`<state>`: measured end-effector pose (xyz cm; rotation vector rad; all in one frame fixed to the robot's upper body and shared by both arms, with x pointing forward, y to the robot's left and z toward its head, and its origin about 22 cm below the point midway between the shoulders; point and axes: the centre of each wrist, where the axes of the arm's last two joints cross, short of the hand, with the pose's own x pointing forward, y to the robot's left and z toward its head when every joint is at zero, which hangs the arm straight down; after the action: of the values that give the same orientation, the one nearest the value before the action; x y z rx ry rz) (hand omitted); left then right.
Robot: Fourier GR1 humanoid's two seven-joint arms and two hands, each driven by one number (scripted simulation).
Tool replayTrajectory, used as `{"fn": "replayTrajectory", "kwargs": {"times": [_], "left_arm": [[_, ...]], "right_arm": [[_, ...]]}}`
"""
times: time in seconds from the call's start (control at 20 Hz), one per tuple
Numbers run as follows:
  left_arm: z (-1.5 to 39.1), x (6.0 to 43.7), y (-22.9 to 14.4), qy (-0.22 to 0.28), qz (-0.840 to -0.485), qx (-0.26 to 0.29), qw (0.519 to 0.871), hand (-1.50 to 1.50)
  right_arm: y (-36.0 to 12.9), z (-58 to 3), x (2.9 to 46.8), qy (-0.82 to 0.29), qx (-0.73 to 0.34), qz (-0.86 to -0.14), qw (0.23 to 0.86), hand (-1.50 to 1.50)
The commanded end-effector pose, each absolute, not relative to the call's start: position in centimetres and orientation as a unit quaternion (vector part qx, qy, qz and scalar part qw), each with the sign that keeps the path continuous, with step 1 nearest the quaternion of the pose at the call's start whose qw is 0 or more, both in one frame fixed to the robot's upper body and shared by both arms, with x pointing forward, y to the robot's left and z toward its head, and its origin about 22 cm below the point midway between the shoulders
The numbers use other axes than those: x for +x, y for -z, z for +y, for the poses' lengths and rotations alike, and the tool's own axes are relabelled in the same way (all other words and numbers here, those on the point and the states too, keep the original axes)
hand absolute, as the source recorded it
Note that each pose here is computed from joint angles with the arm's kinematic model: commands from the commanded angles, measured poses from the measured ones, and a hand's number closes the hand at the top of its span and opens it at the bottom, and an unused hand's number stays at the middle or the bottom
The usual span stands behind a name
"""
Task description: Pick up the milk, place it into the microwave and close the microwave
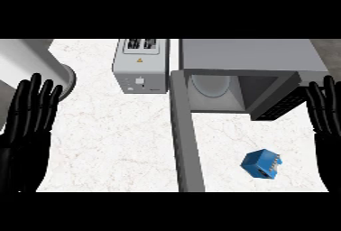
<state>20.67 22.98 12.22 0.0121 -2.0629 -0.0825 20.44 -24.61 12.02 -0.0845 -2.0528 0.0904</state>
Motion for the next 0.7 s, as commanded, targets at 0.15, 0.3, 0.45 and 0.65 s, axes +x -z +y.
{"fn": "replayTrajectory", "kwargs": {"times": [0.15,0.3,0.45,0.65], "left_arm": [[24.3,19.7,-12.6,0.036,-0.858,0.057,0.509,-1.5],[23.8,19.4,-11.7,-0.04,-0.831,0.007,0.555,-1.5],[24.4,17.7,-11.9,-0.046,-0.826,0.006,0.562,-1.5],[24.6,15.2,-12.9,-0.042,-0.834,0.012,0.55,-1.5]], "right_arm": [[-13.5,-20.3,18.6,0.038,-0.139,-0.868,0.475,-1.5],[-12.8,-16.8,18.0,0.044,-0.051,-0.855,0.514,-1.5],[-12.9,-13.7,16.5,0.065,-0.049,-0.857,0.51,-1.5],[-12.9,-10.9,15.2,0.062,-0.051,-0.853,0.516,-1.5]]}}
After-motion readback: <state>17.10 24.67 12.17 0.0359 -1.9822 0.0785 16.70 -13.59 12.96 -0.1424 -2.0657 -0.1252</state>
